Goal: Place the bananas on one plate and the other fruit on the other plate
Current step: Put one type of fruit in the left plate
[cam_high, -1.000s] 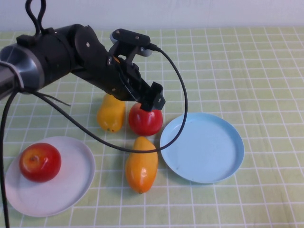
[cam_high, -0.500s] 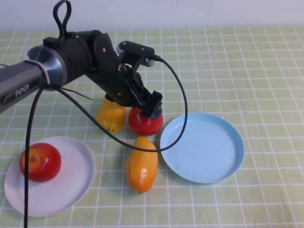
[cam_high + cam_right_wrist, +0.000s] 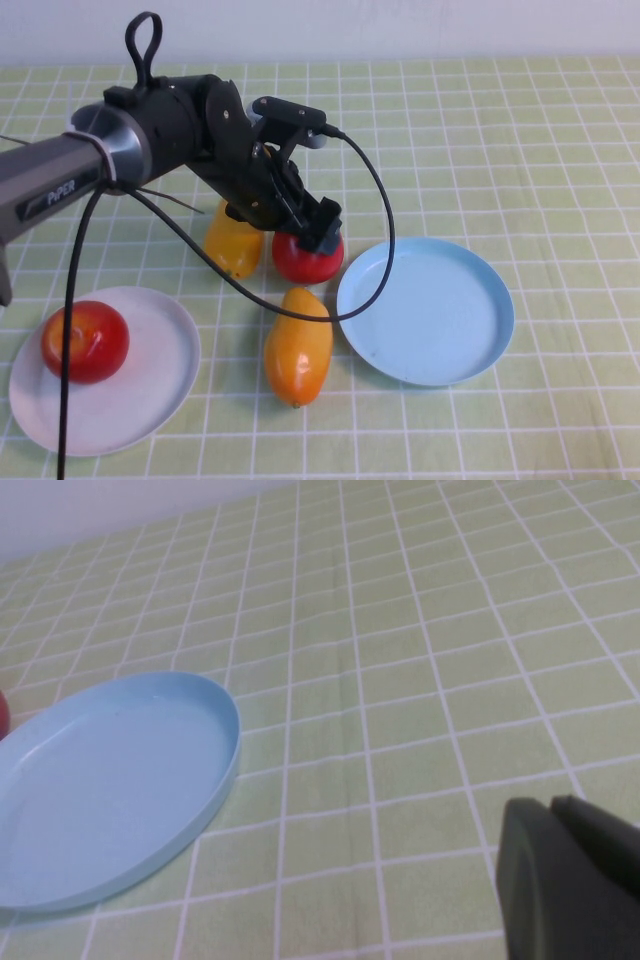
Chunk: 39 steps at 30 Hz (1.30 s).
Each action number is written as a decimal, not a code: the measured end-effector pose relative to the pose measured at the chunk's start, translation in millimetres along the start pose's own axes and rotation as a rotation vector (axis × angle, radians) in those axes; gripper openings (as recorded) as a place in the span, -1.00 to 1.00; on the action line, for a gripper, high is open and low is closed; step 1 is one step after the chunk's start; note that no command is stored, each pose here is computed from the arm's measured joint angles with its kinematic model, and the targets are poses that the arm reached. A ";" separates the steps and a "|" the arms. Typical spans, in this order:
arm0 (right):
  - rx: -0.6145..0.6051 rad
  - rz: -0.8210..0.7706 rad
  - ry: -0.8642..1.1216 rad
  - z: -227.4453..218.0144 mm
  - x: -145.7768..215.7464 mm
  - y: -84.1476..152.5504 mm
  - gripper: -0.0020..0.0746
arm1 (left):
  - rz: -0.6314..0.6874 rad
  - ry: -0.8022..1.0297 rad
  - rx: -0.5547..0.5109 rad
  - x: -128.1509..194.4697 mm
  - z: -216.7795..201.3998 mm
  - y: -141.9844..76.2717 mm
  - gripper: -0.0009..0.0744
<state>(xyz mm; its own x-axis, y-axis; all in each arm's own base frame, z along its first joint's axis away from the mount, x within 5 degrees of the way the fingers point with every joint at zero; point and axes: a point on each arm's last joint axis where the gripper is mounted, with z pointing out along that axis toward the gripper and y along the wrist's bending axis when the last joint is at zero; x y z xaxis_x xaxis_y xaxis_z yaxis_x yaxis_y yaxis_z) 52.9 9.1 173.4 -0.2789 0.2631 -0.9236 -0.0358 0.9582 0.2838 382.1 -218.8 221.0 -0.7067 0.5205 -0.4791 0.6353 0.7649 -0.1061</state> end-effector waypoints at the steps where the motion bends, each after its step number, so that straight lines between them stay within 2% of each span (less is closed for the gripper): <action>1: 0.000 0.000 0.000 0.0 0.0 0.0 -0.99 | 0.000 0.000 0.000 -0.3 0.3 0.1 0.59; 9: 0.000 0.000 0.000 0.0 0.0 0.0 -0.99 | 0.014 -0.013 -0.007 -2.4 -13.7 -2.0 0.57; 15: 0.000 0.000 0.000 0.0 0.0 0.0 -0.99 | 0.063 -0.052 -0.028 -4.9 -75.4 -12.5 0.57; 18: 0.000 0.000 0.000 0.0 0.0 0.0 -0.99 | 0.074 0.023 -0.064 6.5 -110.4 -16.6 0.57; 22: 0.000 0.000 0.000 0.0 0.0 0.0 -0.99 | -0.012 0.160 -0.173 28.5 -137.4 -13.1 0.57; 25: 0.000 0.000 0.000 0.0 0.0 0.0 -0.99 | -0.057 0.208 -0.215 46.1 -140.4 -12.0 0.57; 31: 0.000 0.000 0.000 0.0 0.0 0.0 -0.99 | -0.084 0.363 -0.208 101.3 -118.6 -14.5 0.57; 34: 0.000 0.000 0.000 0.0 0.0 0.0 -0.99 | -0.082 0.355 -0.205 115.4 -108.8 -14.8 0.57; 39: 0.000 0.000 0.000 0.0 0.0 0.0 -0.99 | -0.074 0.337 -0.215 121.5 -102.6 -13.6 0.57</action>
<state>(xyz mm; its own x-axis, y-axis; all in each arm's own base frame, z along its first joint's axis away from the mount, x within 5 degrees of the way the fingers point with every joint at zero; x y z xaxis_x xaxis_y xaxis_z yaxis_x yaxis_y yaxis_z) 52.9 9.1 173.4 -0.2789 0.2631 -0.9236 -0.0358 0.9582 0.2838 255.7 -127.0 253.6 -0.8334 0.5287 -0.1606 0.5243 0.8484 0.0724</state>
